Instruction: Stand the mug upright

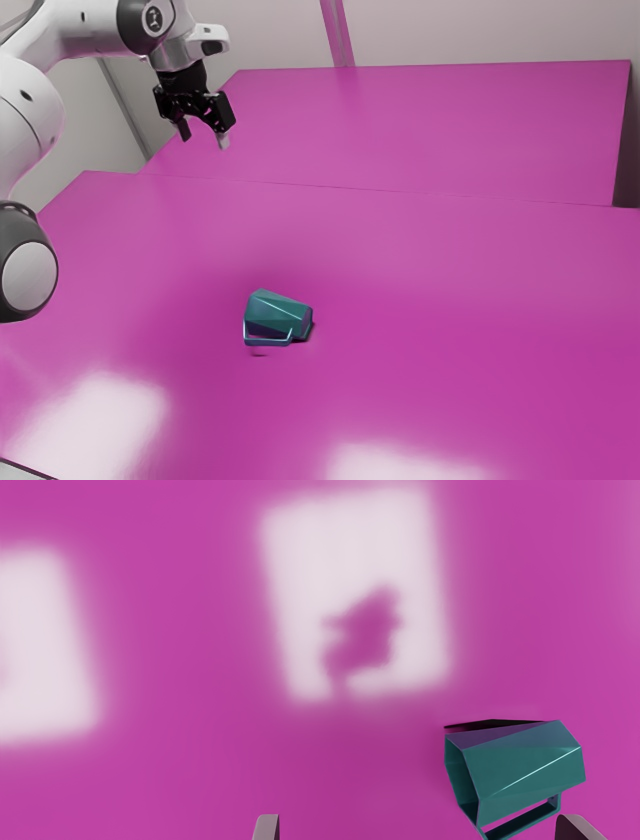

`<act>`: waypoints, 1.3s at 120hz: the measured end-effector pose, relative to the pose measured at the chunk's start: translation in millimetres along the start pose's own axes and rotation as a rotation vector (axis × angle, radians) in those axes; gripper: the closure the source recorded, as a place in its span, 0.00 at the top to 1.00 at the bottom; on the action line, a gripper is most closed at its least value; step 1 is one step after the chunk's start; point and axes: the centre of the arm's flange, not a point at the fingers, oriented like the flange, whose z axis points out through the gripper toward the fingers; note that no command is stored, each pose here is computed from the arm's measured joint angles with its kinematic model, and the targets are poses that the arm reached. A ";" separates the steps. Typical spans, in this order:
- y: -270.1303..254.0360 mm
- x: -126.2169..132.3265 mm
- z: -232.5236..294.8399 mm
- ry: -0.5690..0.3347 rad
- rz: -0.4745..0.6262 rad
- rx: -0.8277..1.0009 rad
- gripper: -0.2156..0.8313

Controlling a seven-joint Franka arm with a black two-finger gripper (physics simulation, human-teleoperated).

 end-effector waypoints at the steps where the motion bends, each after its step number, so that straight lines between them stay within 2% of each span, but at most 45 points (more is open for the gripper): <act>1: -0.1 -0.1 -0.2 0.000 0.000 0.000 0.79; 35: -6.3 -3.4 1.8 0.000 -0.012 -0.022 0.79; 44: -6.5 -12.2 7.2 -0.012 -0.015 -0.036 0.79; 71: 1.0 -60.0 85.3 -0.109 -0.051 -0.201 0.79; 105: -28.2 -101.2 175.7 -0.162 -0.221 -0.467 0.79; 137: -29.7 -119.6 238.8 -0.146 -0.308 -0.661 0.79; 156: -25.7 -117.3 264.1 -0.114 -0.325 -0.719 0.79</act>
